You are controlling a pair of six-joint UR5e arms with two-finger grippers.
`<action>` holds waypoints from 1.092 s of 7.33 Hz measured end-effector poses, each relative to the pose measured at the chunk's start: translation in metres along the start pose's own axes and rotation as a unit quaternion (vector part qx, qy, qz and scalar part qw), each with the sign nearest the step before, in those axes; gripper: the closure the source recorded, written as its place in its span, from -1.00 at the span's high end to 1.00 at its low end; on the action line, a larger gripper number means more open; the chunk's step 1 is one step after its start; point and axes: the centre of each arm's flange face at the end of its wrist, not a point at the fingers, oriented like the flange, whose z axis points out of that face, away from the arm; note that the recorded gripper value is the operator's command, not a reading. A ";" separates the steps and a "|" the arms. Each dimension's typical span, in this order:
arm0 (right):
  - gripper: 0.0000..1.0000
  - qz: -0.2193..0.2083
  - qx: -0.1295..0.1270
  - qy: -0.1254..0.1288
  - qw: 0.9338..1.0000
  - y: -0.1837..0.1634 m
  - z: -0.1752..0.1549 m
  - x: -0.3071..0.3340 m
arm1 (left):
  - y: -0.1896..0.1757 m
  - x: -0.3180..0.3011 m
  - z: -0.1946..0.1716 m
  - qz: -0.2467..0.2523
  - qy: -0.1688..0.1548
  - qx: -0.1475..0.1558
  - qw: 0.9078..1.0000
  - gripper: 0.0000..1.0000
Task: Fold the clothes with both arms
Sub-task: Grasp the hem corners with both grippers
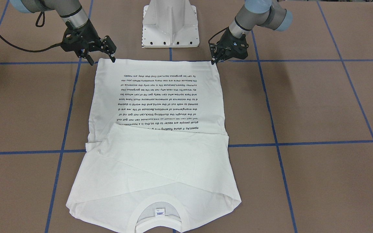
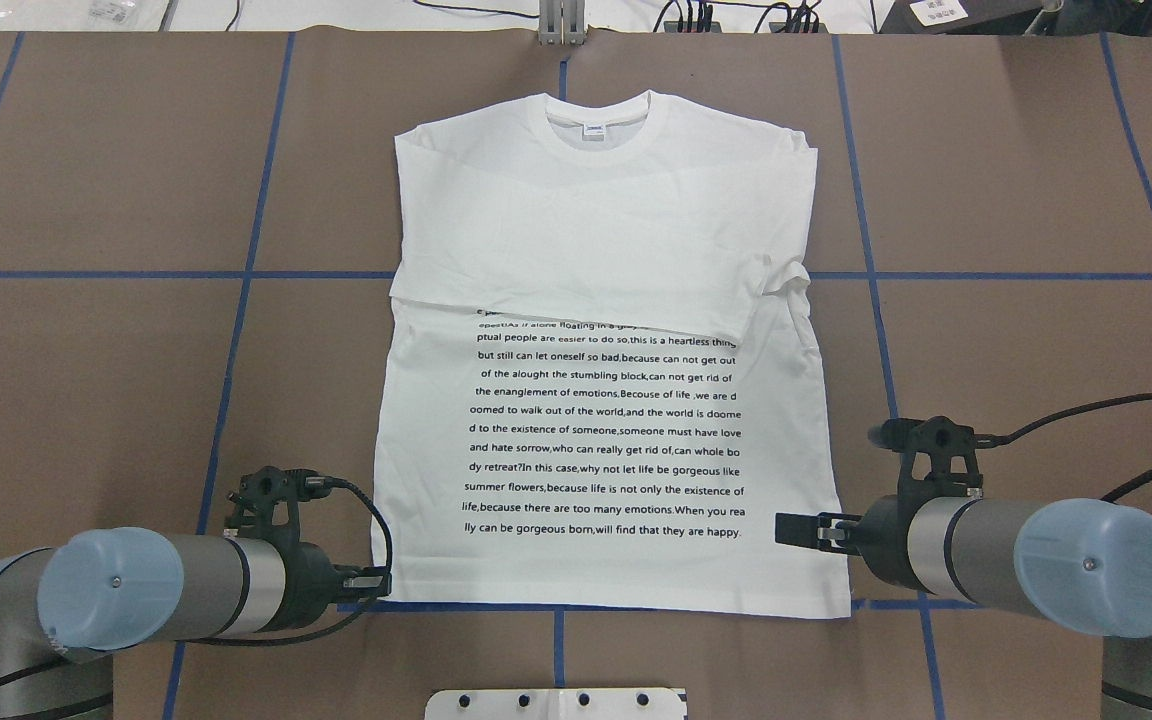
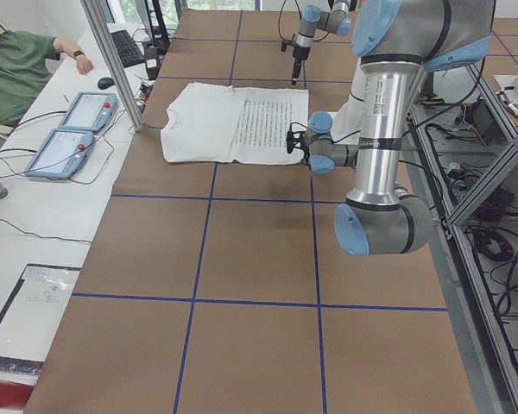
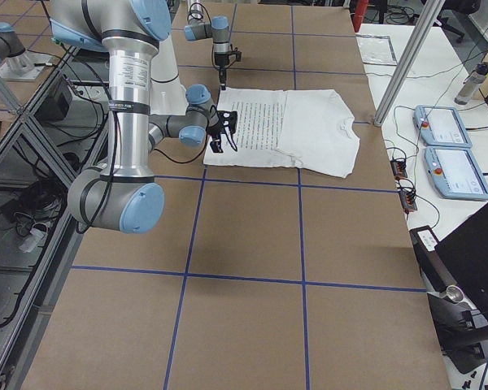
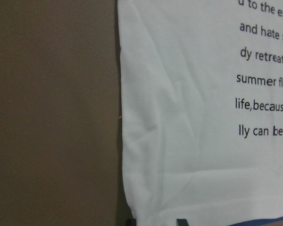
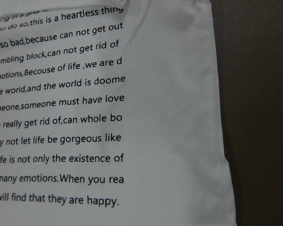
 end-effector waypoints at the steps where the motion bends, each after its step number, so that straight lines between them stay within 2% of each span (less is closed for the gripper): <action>1: 1.00 -0.001 -0.001 0.001 1.000 0.001 0.001 0.000 | 0.000 0.001 -0.001 0.000 0.001 0.001 1.000 -1.00; 3: 1.00 -0.001 -0.005 -0.005 1.000 0.007 0.002 0.008 | -0.001 0.006 -0.006 0.000 0.008 0.001 1.000 -1.00; 6: 0.99 0.026 0.003 -0.034 0.999 0.027 0.006 0.039 | -0.003 0.018 -0.020 0.000 0.029 0.003 1.000 -1.00; 8: 0.62 0.051 0.024 -0.036 0.998 0.052 0.015 0.039 | -0.002 0.028 -0.031 -0.008 0.043 0.004 0.999 -1.00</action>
